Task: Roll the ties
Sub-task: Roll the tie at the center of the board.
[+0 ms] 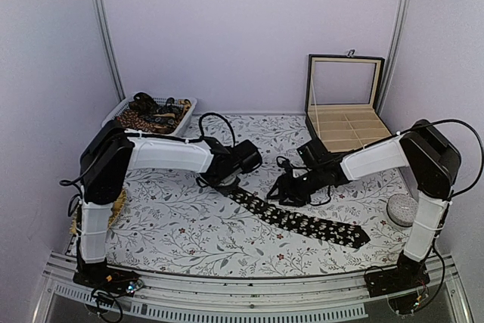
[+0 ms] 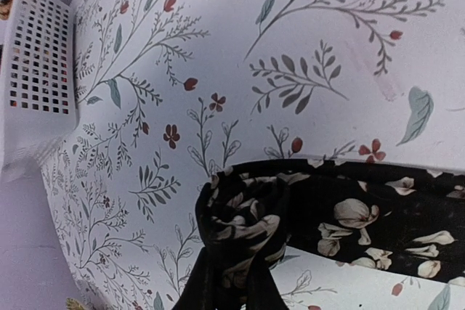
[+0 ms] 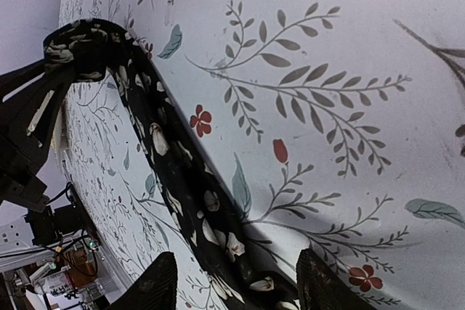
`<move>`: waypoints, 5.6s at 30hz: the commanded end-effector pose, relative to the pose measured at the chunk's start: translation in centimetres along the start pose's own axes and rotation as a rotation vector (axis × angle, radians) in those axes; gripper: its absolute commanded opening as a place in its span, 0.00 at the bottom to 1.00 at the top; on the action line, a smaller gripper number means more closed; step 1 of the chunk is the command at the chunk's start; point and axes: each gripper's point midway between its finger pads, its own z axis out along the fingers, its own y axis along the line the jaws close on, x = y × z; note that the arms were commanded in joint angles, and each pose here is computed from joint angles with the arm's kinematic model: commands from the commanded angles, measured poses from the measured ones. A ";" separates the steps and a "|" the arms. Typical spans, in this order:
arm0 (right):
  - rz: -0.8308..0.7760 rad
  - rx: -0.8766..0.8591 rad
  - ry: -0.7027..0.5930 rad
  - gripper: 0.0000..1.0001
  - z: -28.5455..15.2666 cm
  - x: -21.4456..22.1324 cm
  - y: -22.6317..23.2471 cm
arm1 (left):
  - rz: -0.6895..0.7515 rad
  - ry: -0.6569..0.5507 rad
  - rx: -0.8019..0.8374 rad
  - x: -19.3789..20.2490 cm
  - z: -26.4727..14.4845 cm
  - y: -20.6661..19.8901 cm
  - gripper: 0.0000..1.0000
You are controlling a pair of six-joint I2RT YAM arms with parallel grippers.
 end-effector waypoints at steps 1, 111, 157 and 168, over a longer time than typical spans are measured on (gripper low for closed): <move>-0.018 0.027 0.003 0.56 -1.4 -0.4 0.0 | 0.070 0.006 -0.086 1.1 0.6 0.9 0.00; 0.038 -0.290 0.028 0.48 -0.2 -5.4 8.4 | -0.473 -0.280 0.827 -3.9 -4.5 4.3 1.00; 0.109 -0.298 0.100 0.31 8.5 -5.9 9.5 | -0.568 -0.175 1.078 -0.6 2.0 0.1 0.51; 0.106 -0.376 0.135 0.31 7.7 -5.1 12.0 | -0.556 -0.178 1.044 -0.7 2.0 0.3 0.51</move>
